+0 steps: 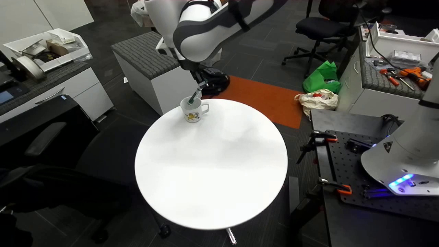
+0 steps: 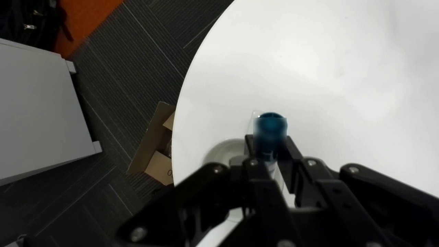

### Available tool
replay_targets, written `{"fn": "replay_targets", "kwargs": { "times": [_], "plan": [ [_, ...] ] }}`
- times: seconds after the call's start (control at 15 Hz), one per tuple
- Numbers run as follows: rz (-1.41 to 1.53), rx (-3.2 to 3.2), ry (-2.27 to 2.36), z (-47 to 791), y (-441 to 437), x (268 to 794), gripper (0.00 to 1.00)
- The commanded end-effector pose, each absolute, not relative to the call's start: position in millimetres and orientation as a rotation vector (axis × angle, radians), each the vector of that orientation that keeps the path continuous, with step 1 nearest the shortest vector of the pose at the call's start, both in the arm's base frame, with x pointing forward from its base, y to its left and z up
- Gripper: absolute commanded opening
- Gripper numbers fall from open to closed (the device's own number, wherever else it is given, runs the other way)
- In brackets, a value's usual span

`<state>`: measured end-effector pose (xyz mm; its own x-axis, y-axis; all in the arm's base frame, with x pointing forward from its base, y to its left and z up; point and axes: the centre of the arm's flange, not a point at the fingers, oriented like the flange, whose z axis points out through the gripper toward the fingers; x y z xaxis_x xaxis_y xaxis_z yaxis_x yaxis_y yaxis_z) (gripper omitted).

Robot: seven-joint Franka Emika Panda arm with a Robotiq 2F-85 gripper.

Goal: Take the marker from the cup and put it on the table

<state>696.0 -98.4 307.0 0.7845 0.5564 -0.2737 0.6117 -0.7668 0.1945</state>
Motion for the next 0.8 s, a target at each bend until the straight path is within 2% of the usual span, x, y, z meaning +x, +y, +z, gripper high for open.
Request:
{"fn": "replay_targets", "kwargs": {
  "times": [0.0,0.33,0.73],
  "plan": [
    [-0.2,2.693,0.903,336.9,-86.5,653.3,0.05],
    [-0.016,2.679,0.962,354.5,-62.2,647.0,0.05],
    [0.188,2.679,1.061,332.8,-2.6,662.3,0.05]
  ]
}}
